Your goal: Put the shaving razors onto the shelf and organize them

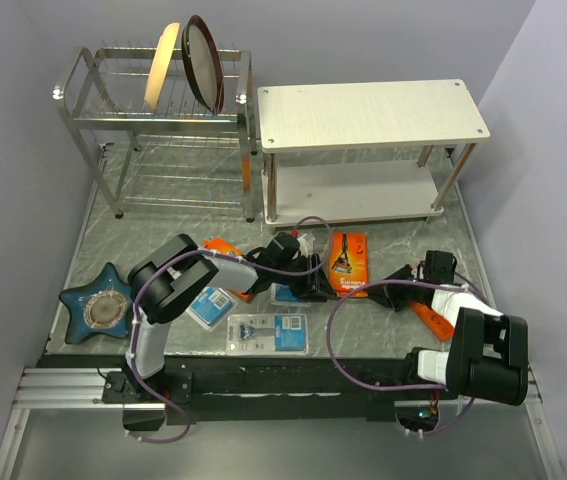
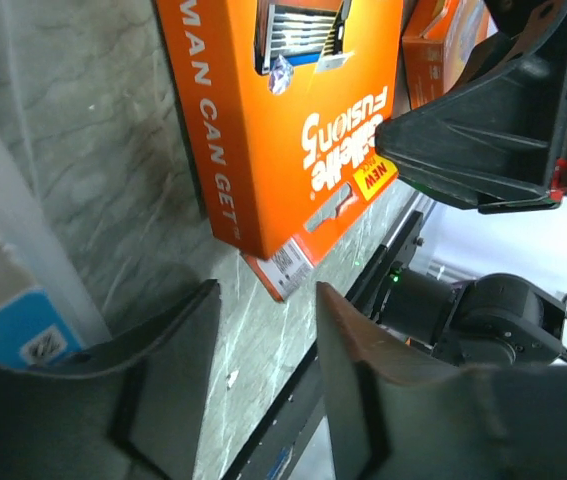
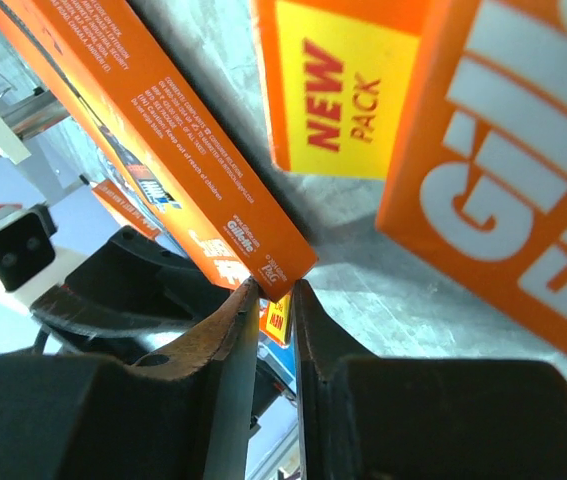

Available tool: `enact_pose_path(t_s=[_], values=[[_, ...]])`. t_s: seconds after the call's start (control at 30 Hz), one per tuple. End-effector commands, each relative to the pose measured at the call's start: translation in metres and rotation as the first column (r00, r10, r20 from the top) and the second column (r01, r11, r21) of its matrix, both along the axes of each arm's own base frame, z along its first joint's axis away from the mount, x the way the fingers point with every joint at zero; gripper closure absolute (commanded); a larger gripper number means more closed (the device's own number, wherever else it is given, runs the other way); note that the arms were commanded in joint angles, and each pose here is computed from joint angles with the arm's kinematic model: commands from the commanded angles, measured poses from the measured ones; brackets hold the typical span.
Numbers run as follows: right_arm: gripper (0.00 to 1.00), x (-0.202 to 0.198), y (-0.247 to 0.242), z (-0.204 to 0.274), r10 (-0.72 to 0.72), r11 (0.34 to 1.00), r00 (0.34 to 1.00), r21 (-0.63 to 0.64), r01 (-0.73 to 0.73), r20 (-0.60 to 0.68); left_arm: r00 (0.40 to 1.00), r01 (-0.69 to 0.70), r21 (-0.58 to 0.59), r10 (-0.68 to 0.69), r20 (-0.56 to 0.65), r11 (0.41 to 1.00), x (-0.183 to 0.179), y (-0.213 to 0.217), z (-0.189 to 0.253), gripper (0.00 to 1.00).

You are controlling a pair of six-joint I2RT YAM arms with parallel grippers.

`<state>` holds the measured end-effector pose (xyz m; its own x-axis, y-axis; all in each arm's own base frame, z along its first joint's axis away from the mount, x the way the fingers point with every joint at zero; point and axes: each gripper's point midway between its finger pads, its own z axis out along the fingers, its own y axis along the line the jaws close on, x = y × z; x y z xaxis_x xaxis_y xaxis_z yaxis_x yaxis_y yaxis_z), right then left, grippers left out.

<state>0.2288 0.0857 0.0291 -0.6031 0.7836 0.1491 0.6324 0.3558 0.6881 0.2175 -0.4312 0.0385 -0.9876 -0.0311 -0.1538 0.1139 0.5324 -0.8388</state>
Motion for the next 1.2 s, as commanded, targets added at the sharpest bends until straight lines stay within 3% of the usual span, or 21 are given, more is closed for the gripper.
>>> enact_pose_path(t_s=[0.0, 0.1, 0.33, 0.43, 0.47, 0.53, 0.57, 0.6, 0.67, 0.77, 0.93, 1.17], values=[[1.00, -0.007, -0.001, 0.000, -0.005, 1.000, 1.000, -0.018, 0.005, -0.019, 0.999, 0.051, -0.014, -0.051, 0.013, 0.999, -0.001, -0.007, -0.012, 0.56], [1.00, -0.008, -0.001, -0.001, -0.007, 1.000, 1.000, -0.022, 0.007, -0.023, 0.997, 0.079, -0.040, -0.079, 0.003, 0.996, -0.003, -0.013, -0.012, 0.64], [1.00, -0.009, -0.001, -0.007, 0.007, 1.000, 0.999, -0.024, -0.008, -0.038, 0.997, 0.073, -0.101, -0.070, 0.030, 0.992, 0.005, -0.023, -0.002, 0.67], [1.00, -0.012, -0.001, -0.010, 0.016, 0.999, 0.999, -0.033, -0.017, -0.040, 0.996, 0.083, -0.125, -0.080, 0.031, 0.989, 0.005, -0.027, 0.001, 0.75], [0.95, -0.013, -0.002, -0.011, 0.016, 0.999, 0.999, -0.042, -0.018, -0.039, 0.996, 0.092, -0.151, -0.088, 0.035, 0.984, 0.004, -0.028, 0.005, 0.83], [0.76, -0.014, -0.004, -0.013, 0.018, 0.998, 0.999, -0.054, -0.021, -0.042, 0.995, 0.098, -0.188, -0.091, 0.045, 0.977, 0.004, -0.028, 0.011, 0.91], [0.51, -0.015, -0.003, -0.013, 0.020, 0.998, 0.999, -0.056, -0.023, -0.041, 0.995, 0.097, -0.212, -0.087, 0.052, 0.973, 0.004, -0.027, 0.015, 0.96], [0.41, -0.013, -0.004, -0.012, 0.020, 0.998, 0.999, -0.061, -0.022, -0.035, 0.994, 0.104, -0.229, -0.093, 0.058, 0.968, 0.003, -0.027, 0.020, 0.98], [0.30, -0.014, -0.005, -0.013, 0.020, 0.997, 0.999, -0.068, -0.023, -0.035, 0.993, 0.106, -0.271, -0.089, 0.074, 0.957, 0.005, -0.026, 0.029, 0.99], [0.23, -0.013, -0.007, -0.014, 0.023, 0.996, 0.999, -0.082, -0.025, -0.032, 0.990, 0.128, -0.316, -0.103, 0.097, 0.940, 0.002, -0.025, 0.044, 0.99], [0.21, -0.002, -0.002, -0.007, 0.016, 0.999, 1.000, -0.034, -0.016, 0.015, 0.982, 0.164, -0.353, -0.120, 0.142, 0.921, -0.004, -0.022, 0.062, 0.99], [0.28, 0.020, 0.010, 0.004, 0.016, 0.997, 0.996, 0.076, -0.023, 0.087, 0.978, 0.198, -0.368, -0.158, 0.137, 0.909, -0.016, -0.021, 0.062, 0.99]])
